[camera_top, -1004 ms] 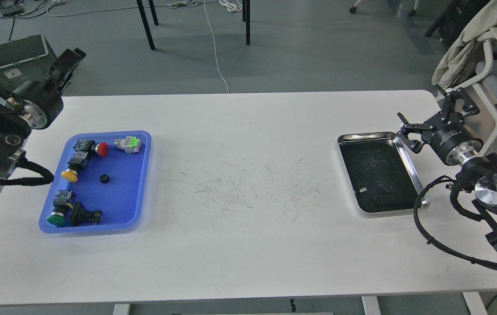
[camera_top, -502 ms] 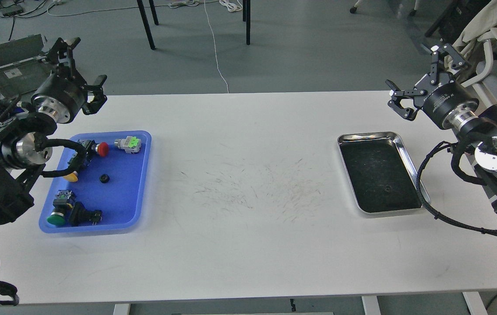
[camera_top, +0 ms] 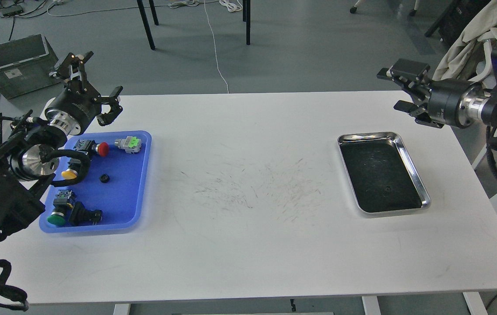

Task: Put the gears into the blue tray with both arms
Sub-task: 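Retract the left gripper and move the right gripper toward the metal tray, then grasp a second black gear in the metal tray with the right gripper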

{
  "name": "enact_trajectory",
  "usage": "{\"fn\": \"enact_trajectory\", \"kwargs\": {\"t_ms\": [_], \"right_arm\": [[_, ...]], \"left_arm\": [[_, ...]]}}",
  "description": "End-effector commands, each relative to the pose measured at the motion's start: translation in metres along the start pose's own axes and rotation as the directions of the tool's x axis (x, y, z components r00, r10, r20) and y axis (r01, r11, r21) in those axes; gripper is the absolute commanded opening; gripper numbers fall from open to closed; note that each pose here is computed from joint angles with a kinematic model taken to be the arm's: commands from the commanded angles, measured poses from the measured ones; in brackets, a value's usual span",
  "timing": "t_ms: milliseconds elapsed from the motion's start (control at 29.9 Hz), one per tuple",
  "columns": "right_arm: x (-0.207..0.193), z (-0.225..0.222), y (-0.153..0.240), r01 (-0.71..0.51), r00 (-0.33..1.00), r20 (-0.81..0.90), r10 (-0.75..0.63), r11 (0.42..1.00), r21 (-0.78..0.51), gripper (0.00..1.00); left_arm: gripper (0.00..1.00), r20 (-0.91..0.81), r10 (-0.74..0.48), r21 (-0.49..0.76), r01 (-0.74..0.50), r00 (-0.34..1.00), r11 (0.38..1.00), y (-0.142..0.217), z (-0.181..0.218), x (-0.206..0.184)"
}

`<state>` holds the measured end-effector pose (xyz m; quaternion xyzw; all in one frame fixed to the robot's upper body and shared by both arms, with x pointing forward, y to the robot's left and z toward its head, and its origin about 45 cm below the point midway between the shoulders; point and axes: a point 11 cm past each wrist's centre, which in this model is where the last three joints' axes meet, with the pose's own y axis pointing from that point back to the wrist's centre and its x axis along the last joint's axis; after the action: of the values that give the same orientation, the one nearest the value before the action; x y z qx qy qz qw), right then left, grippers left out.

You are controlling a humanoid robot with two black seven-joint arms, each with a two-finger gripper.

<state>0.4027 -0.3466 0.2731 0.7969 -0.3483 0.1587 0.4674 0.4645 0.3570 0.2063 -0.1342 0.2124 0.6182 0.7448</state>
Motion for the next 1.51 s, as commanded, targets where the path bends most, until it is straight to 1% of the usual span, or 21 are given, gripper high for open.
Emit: {"fn": "enact_trajectory", "kwargs": {"t_ms": [0,67,234,401,636,803,937,1004,1104,1171,1271,1338,1438,1472], "right_arm": [[-0.031,0.035,-0.006,0.065,0.957,-0.267,-0.112,0.982,-0.177,0.99],[-0.047,0.042,-0.015,0.099,0.930,-0.327,-0.167,0.972,-0.214,0.99],[-0.067,0.051,-0.030,0.145,0.908,-0.350,-0.230,0.957,-0.252,0.98],[-0.074,0.058,-0.040,0.156,0.897,-0.361,-0.256,0.946,-0.283,0.95],[-0.097,0.062,-0.056,0.196,0.886,-0.356,-0.298,0.936,-0.294,0.92],[-0.108,0.068,-0.062,0.209,0.878,-0.359,-0.317,0.928,-0.309,0.90],[-0.108,0.072,-0.062,0.209,0.876,-0.360,-0.321,0.925,-0.317,0.84],[-0.108,0.072,-0.062,0.208,0.874,-0.366,-0.321,0.926,-0.316,0.77],[-0.111,0.073,-0.062,0.217,0.868,-0.370,-0.331,0.923,-0.317,0.71],[-0.112,0.074,-0.061,0.223,0.866,-0.372,-0.335,0.923,-0.312,0.63],[-0.113,0.075,-0.060,0.229,0.865,-0.372,-0.338,0.924,-0.307,0.45],[-0.112,0.076,-0.059,0.229,0.860,-0.379,-0.341,0.923,-0.310,0.41],[-0.118,0.081,-0.058,0.246,0.847,-0.388,-0.363,0.916,-0.318,0.23],[-0.118,0.081,-0.057,0.251,0.844,-0.391,-0.368,0.914,-0.319,0.20]], "left_arm": [[0.98,0.007,0.003,0.013,-0.003,1.000,1.000,0.002,-0.005,0.002],[0.98,0.008,0.005,0.014,-0.005,1.000,1.000,0.003,-0.005,0.003],[0.98,0.009,0.005,0.016,-0.005,1.000,1.000,0.003,-0.006,0.003],[0.98,0.024,0.009,0.026,-0.009,1.000,1.000,0.004,-0.007,0.004],[0.98,0.030,0.013,0.026,-0.014,0.999,1.000,0.005,-0.006,0.007],[0.98,0.027,0.028,0.041,-0.029,0.999,0.999,0.011,-0.014,0.013],[0.98,0.027,0.026,0.041,-0.027,0.999,0.999,0.011,-0.014,0.013],[0.98,0.027,0.026,0.041,-0.027,0.999,0.999,0.011,-0.014,0.013],[0.98,0.027,0.028,0.041,-0.029,0.999,0.999,0.011,-0.014,0.013],[0.98,0.026,0.027,0.042,-0.028,0.999,0.999,0.011,-0.014,0.012],[0.98,0.027,0.026,0.043,-0.028,0.999,0.999,0.011,-0.015,0.012],[0.98,0.027,0.028,0.041,-0.029,0.999,0.999,0.011,-0.014,0.013],[0.98,0.034,0.026,0.044,-0.027,0.999,0.999,0.011,-0.014,0.013],[0.98,0.037,0.025,0.045,-0.027,0.999,0.999,0.011,-0.014,0.013]]}}
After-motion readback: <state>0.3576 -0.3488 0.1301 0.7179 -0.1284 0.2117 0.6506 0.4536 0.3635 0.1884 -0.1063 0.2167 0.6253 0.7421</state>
